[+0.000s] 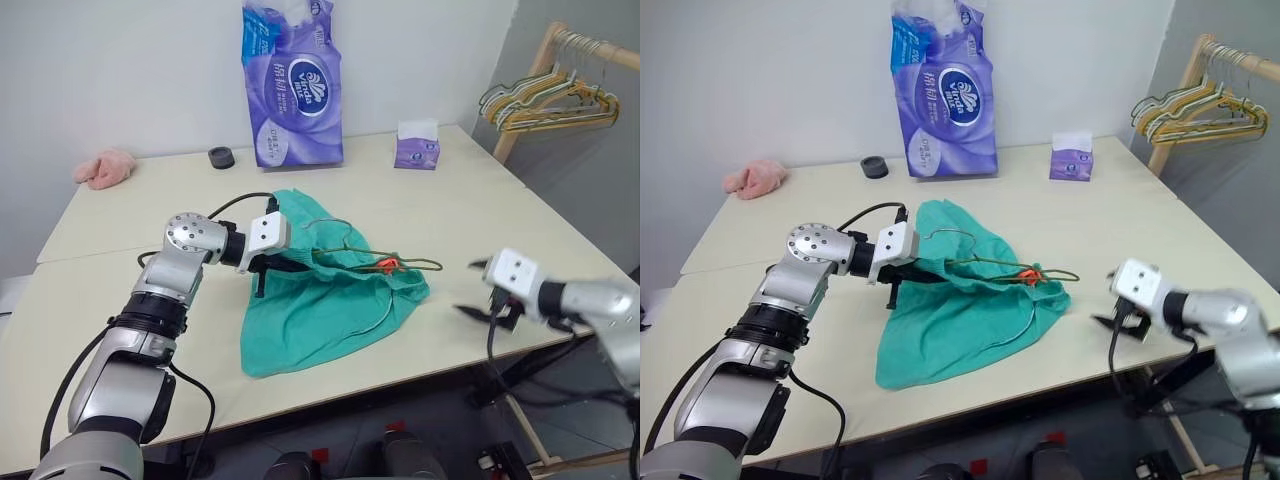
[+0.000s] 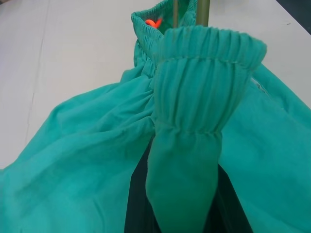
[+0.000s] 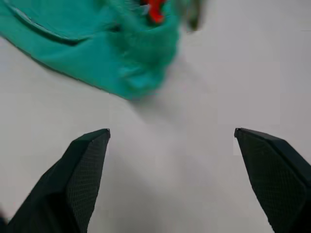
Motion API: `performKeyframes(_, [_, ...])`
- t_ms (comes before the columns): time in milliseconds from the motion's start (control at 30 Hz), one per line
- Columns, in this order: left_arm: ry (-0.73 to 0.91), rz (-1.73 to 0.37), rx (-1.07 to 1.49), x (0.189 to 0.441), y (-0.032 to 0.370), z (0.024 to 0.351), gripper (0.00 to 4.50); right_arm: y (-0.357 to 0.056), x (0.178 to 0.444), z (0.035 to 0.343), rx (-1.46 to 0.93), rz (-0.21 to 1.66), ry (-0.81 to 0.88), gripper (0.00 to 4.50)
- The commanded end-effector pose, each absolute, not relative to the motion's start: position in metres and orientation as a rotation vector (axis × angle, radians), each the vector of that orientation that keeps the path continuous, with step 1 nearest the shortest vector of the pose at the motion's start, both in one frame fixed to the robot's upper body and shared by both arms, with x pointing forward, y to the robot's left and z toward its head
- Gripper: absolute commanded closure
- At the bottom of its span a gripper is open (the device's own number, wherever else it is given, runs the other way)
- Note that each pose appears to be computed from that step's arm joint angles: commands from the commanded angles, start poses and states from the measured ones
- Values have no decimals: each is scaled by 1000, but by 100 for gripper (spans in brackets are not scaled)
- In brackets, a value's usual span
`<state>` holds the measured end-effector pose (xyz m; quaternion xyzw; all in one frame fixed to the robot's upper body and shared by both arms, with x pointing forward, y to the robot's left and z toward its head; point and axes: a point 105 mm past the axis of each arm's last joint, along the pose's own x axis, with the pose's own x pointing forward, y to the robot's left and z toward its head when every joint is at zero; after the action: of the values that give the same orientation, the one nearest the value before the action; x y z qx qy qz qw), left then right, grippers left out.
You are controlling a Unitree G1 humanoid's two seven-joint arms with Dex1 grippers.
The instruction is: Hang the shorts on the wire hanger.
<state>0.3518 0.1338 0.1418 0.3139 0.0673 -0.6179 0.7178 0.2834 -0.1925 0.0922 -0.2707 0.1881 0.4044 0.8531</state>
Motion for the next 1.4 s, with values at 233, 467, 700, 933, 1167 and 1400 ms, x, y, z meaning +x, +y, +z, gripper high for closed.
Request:
performKeyframes(233, [93,-1303,719,357,143,164,450,-155,305,101,-288,752,282,12])
performKeyframes(467, [87,-1290,718,357,143,168,450,-147,325,93,-210,720,309,49])
performKeyframes(700, [98,-1284,718,355,146,167,450,-146,330,93,-248,701,304,275])
performKeyframes(933, [209,-1303,791,349,164,150,450,-157,333,99,-256,651,279,447])
performKeyframes(1167, [273,-1292,851,351,176,140,450,-162,326,100,-265,650,282,447])
performKeyframes(1400, [318,-1274,900,352,185,131,450,-169,322,102,-269,633,288,447])
